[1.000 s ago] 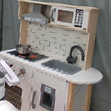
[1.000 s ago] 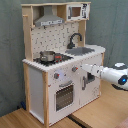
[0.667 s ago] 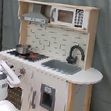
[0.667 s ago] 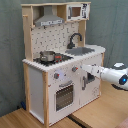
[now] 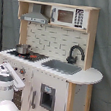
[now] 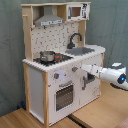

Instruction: Play with the kitchen

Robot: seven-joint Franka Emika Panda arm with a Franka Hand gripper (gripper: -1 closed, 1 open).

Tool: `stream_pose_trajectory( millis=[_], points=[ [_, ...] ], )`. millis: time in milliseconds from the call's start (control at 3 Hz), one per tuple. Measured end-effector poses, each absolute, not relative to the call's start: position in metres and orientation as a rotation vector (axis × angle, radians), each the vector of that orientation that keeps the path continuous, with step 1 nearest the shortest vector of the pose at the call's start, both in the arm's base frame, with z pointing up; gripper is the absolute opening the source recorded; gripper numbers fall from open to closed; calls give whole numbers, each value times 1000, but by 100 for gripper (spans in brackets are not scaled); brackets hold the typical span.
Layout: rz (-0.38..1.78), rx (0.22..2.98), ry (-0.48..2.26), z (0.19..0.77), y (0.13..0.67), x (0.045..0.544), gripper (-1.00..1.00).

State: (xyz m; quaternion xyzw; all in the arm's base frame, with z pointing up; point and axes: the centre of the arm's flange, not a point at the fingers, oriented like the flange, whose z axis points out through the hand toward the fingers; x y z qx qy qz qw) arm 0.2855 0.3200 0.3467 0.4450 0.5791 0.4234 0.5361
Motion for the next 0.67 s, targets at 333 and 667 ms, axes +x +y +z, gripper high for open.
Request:
stream_pose_trajectory(
  millis=[333, 667],
  points=[
    [1044, 1084, 1370, 347, 316, 300, 100],
    [1073, 1121, 1354, 335, 320, 306, 100]
  ],
)
